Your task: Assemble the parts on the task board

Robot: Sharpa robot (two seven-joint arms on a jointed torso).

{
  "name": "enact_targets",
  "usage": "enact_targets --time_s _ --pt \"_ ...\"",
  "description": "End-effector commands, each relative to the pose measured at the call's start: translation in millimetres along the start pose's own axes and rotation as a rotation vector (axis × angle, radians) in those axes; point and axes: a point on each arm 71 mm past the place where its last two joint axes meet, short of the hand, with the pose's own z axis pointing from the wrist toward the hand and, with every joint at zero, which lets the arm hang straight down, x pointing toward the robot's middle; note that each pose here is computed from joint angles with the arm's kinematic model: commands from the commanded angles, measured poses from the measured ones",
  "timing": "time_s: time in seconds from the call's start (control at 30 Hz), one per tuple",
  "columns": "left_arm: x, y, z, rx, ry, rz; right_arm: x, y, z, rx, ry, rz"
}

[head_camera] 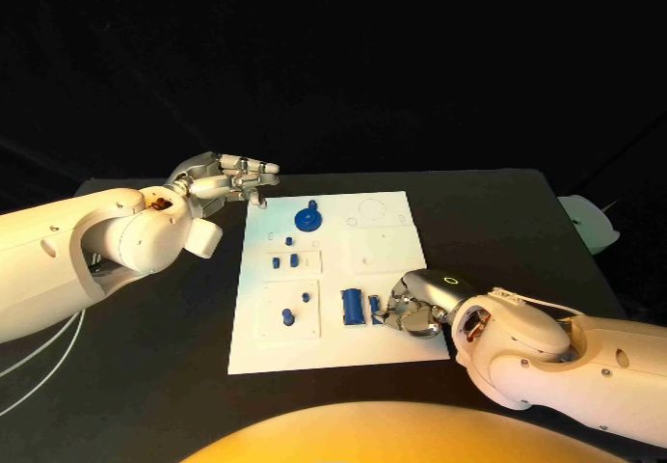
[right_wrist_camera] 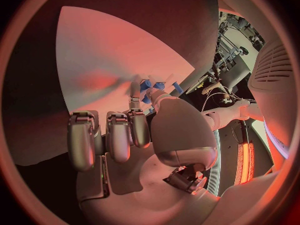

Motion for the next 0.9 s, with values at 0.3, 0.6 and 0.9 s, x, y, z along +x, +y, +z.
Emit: enact_targets --time_s 0.3,0.6,0.9 --pt "1.9 -1.0 0.4 0.009 0.017 -0.004 2.5 -0.4 4.6 -0.001 0.011 -0.023" --pt "1.3 -0.9 0.2 0.008 0.015 -0.004 0.7 -3.6 8.0 0.006 -0.019 -0.026" --pt "1.4 -0.8 0.2 0.006 0.017 -0.004 -0.7 -0.6 9.2 -0.004 -0.045 -0.009"
